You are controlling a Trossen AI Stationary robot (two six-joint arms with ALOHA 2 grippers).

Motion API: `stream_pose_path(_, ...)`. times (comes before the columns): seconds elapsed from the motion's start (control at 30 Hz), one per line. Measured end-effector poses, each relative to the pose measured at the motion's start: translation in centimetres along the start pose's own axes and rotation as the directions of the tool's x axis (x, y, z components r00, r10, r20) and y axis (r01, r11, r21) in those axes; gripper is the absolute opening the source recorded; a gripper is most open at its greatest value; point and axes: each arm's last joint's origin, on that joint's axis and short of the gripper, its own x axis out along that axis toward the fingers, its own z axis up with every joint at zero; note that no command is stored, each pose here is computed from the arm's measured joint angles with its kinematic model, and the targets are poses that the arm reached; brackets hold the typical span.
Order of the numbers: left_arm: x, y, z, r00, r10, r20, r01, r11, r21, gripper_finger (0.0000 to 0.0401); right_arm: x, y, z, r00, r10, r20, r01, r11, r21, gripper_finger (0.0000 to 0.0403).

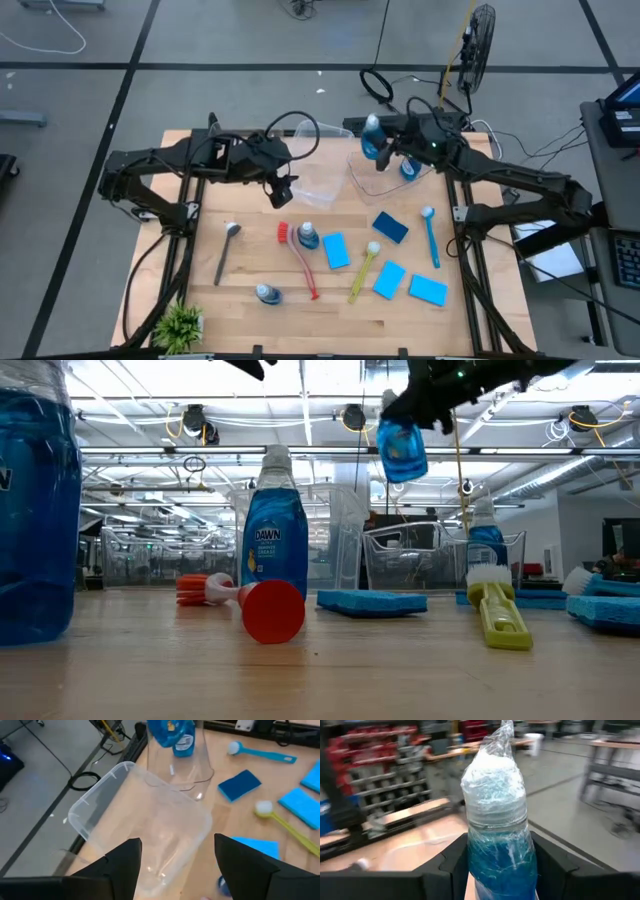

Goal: Pick & Place Kitchen Sink Supplies
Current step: Put the blue dish soap into the right transparent bin

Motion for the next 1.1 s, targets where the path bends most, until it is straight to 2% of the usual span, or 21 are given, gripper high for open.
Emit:
stream_pose_path(0.27, 0.6, 1.9, -0.1, 0.997, 0.059, -0.049, -0.060, 0.998, -0.018, 0.0253, -2.4, -0.9, -4.9, 0.972, -0.212, 0.100, 0.200, 0.972, 0.122, 0.0156)
stream_pose_path(0.4, 0.8, 2.7, 0.0, 0.995, 0.080, -0.052, -0.081, 0.997, -0.020, 0.0253, -3.4, -0.9, -7.6, 0.928, -0.326, 0.179, 0.293, 0.938, 0.186, 0.0156)
stream_pose_path(0.57, 1.1, 3.7, 0.1, 0.993, 0.106, -0.057, -0.109, 0.993, -0.042, 0.0253, -4.4, -0.8, -10.3, 0.866, -0.460, 0.198, 0.417, 0.881, 0.222, 0.0157)
stream_pose_path(0.77, 1.4, 4.5, 0.2, 0.991, 0.126, -0.054, -0.129, 0.990, -0.058, 0.0253, -4.8, -0.7, -11.9, 0.846, -0.504, 0.172, 0.467, 0.858, 0.216, 0.0156)
stream_pose_path(0.93, 2.8, 4.7, -0.5, 0.989, 0.137, -0.063, -0.141, 0.988, -0.067, 0.0253, -4.2, -0.5, -12.6, 0.846, -0.514, 0.141, 0.490, 0.854, 0.175, 0.0157)
stream_pose_path(1.1, 4.7, 4.4, -1.6, 0.993, 0.082, -0.082, -0.087, 0.994, -0.060, 0.0253, -3.4, -0.5, -13.5, 0.826, -0.551, 0.118, 0.536, 0.833, 0.140, 0.0158)
